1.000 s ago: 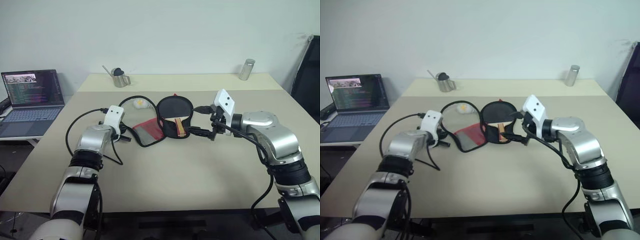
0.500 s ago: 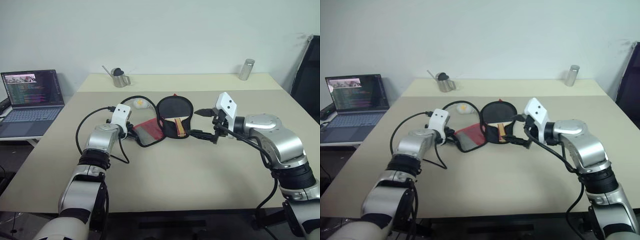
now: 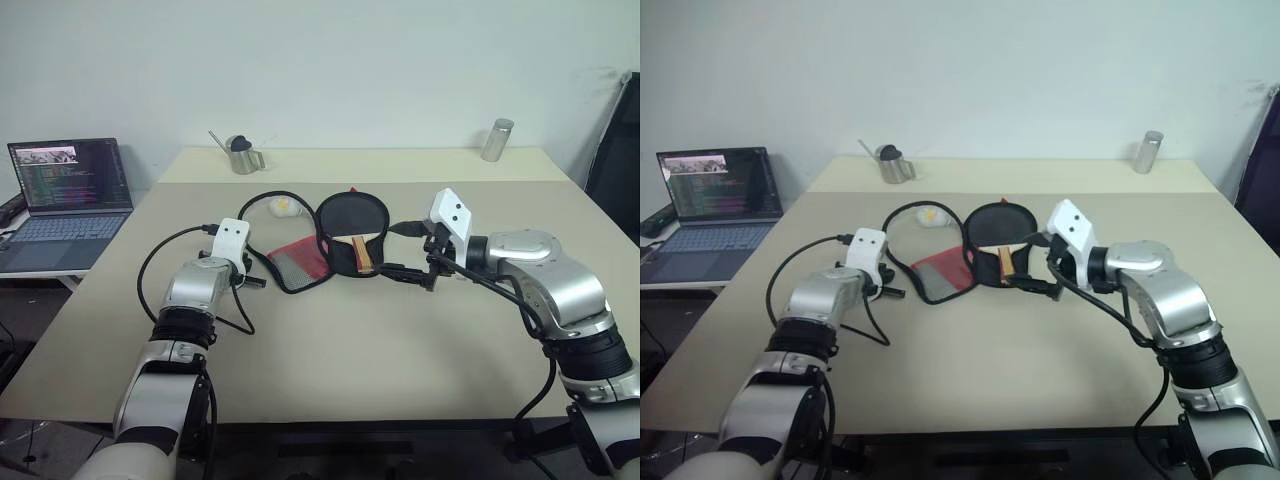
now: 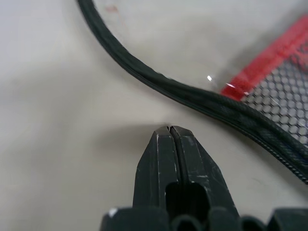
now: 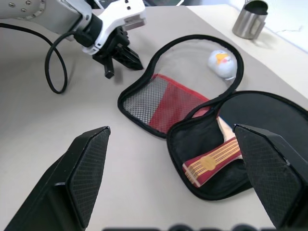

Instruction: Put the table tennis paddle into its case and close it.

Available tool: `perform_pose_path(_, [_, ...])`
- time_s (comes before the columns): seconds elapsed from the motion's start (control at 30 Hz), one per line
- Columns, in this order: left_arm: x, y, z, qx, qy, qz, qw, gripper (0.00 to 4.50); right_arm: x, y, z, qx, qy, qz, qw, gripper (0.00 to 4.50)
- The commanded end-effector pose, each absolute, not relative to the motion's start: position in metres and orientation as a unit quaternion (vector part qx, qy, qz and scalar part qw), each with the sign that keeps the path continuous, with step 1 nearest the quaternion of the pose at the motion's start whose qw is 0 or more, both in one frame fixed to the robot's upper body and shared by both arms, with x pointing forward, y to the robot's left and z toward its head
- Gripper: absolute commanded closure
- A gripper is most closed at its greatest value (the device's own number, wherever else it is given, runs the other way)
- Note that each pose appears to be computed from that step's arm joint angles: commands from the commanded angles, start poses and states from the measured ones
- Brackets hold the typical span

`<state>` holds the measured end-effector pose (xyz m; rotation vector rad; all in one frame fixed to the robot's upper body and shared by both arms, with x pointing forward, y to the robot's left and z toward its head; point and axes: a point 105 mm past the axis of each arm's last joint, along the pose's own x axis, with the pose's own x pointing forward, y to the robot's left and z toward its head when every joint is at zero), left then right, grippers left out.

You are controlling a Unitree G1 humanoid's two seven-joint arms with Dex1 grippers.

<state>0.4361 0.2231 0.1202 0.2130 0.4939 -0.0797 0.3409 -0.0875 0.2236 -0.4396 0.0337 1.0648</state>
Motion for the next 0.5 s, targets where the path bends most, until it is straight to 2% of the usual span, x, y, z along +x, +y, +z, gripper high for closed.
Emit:
perform_pose_path(0.03, [0.443, 0.211, 0.125, 0.091, 0.234, -0.054, 0.967, 4.46, 0.336, -0.083, 0.236, -0.217, -0.012, 0.507, 0.834, 0.0])
perform_pose_path(0.13, [0.451, 0.202, 0.131, 0.066, 0.222, -0.051, 0.971, 4.46, 0.337, -0.083, 0.236, -0.217, -0.013, 0.505, 0.835, 0.0])
perform_pose_path(0.27, [0.467, 0.184, 0.155, 0.053, 0.172, -0.044, 0.983, 4.46, 0.337, -0.08, 0.236, -0.217, -0.015, 0.503, 0.837, 0.0])
perform_pose_path(0.5, [0.474, 0.174, 0.178, 0.049, 0.1, -0.047, 0.993, 4.46, 0.338, -0.084, 0.236, -0.217, -0.017, 0.489, 0.845, 0.0])
